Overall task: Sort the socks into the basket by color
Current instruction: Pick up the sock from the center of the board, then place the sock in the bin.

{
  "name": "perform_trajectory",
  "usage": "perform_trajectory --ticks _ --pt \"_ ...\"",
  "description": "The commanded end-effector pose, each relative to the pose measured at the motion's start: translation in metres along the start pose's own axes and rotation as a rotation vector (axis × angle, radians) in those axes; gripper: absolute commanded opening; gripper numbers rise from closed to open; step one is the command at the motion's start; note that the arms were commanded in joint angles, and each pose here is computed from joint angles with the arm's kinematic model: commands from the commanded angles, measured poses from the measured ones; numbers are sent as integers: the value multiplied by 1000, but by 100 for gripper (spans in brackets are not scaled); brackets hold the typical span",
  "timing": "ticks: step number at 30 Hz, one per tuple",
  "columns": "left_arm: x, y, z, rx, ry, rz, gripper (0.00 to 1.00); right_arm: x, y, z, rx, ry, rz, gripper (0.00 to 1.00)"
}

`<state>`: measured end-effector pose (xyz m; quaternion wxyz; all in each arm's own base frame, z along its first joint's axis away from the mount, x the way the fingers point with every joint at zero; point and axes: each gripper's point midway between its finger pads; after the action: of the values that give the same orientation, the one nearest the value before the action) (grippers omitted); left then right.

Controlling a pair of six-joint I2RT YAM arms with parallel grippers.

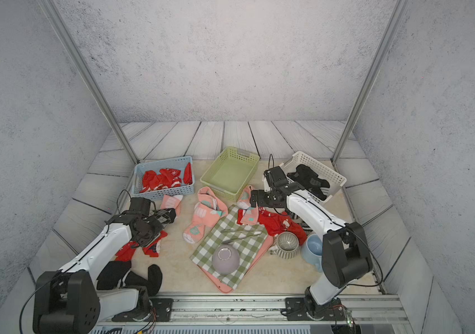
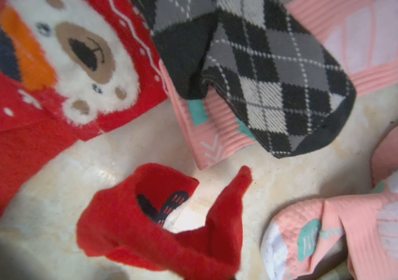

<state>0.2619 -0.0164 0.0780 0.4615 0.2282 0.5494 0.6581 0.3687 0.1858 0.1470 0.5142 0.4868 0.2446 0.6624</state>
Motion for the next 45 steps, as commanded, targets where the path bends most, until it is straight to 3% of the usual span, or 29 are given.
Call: perform_trajectory --ticks 1,15,21,27,32,37,40,45 --pt "-13 21 0 -17 -35 -44 0 6 2 2 -3 -5 25 99" --pt "-76 115 61 -278 -250 -163 0 11 4 2 0 -4 43 99" --pt "-115 152 122 -436 -356 -188 0 13 6 2 -5 2 46 99" --pt "-153 149 197 -493 -418 -206 0 12 14 4 -20 10 35 99" --pt "-177 126 253 -533 -498 -139 0 7 19 2 -22 15 14 99" --pt "-196 83 284 -536 -524 -157 0 1 26 2 -37 27 -19 99" --pt "-201 44 289 -479 -524 -151 0 -3 30 1 -34 33 -44 99" --pt "-203 -21 270 -364 -498 -191 0 -43 37 8 -60 -19 -194 99"
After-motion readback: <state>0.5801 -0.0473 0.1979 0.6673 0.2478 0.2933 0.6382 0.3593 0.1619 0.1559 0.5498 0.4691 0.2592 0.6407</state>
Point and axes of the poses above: each gripper's point midway between its finger pads, its own y axis back along the fingers, its own x axis along the line the jaws close on, z = x × y, and after that the axes turned 12 degrees about -y, right-handed
